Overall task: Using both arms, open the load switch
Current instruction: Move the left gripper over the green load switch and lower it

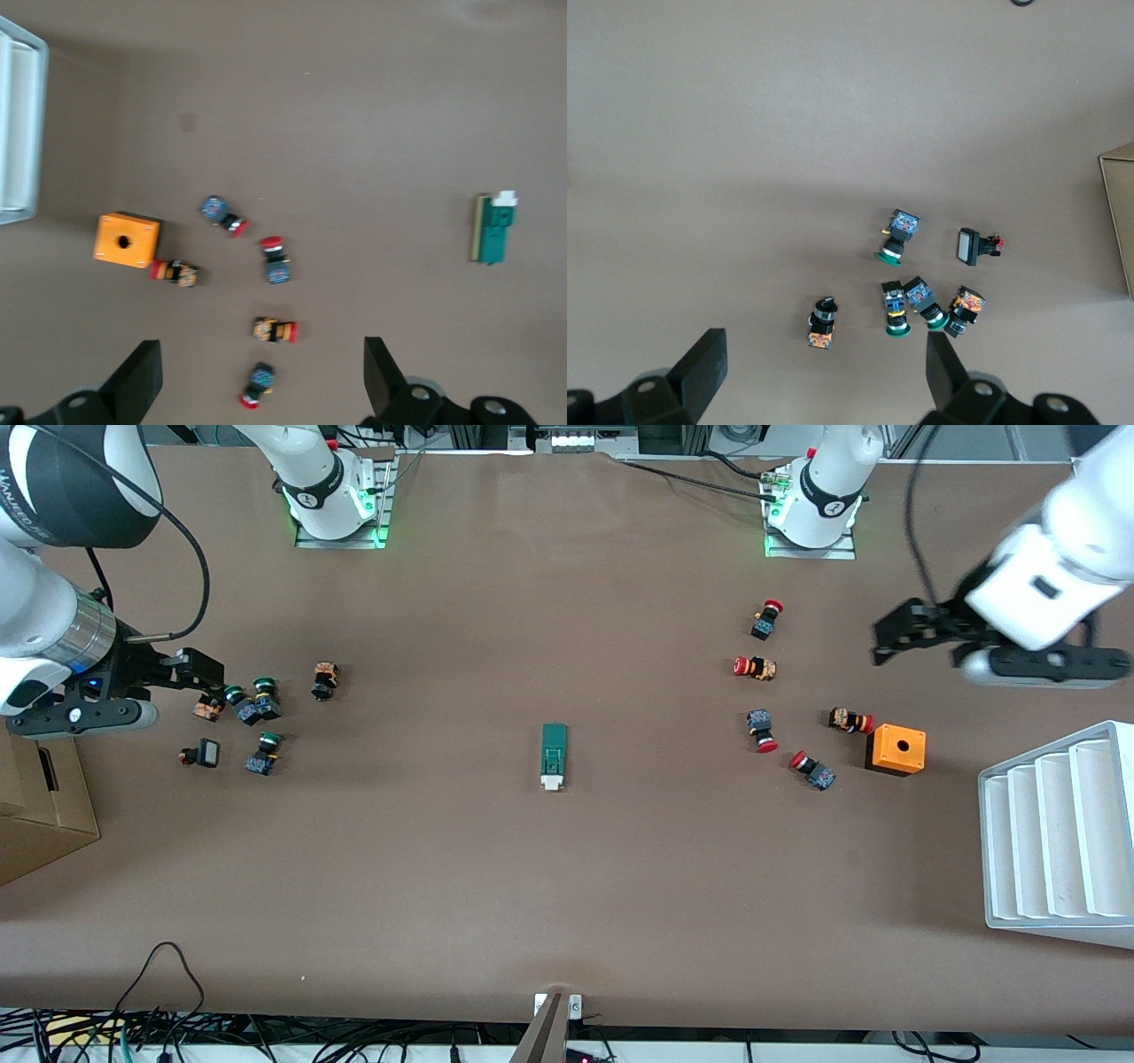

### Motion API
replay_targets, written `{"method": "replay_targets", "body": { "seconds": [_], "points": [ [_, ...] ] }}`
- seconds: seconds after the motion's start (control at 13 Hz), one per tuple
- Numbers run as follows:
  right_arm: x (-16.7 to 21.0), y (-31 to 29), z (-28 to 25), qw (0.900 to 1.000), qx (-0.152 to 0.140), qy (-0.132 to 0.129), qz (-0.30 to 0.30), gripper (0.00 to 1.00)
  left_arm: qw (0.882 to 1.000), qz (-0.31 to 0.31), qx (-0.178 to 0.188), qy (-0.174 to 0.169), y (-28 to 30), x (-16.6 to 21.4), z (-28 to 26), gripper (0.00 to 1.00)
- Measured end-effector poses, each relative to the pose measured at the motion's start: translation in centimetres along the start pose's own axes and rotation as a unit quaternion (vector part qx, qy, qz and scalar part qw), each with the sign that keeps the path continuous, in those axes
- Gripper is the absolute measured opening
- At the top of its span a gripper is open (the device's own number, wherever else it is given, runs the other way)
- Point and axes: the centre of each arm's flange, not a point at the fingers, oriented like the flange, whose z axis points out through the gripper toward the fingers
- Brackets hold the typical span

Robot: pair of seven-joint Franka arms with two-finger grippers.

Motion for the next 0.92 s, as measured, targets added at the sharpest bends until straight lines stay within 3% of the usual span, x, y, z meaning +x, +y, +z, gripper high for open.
{"method": "replay_targets", "body": {
  "seconds": [0.54, 0.92],
  "points": [
    [0.0, -0.1, 0.0, 1.000, 0.000, 0.000, -0.001, 1.00, 0.995, -0.090, -0.033, 0.032, 15.2, -1.6, 7.0, 1.00],
    [0.0, -0.1, 0.0, 1.000, 0.000, 0.000, -0.001, 1.00, 0.987, -0.112, -0.027, 0.112, 25.0, -4.5, 13.9, 1.00]
  ]
}}
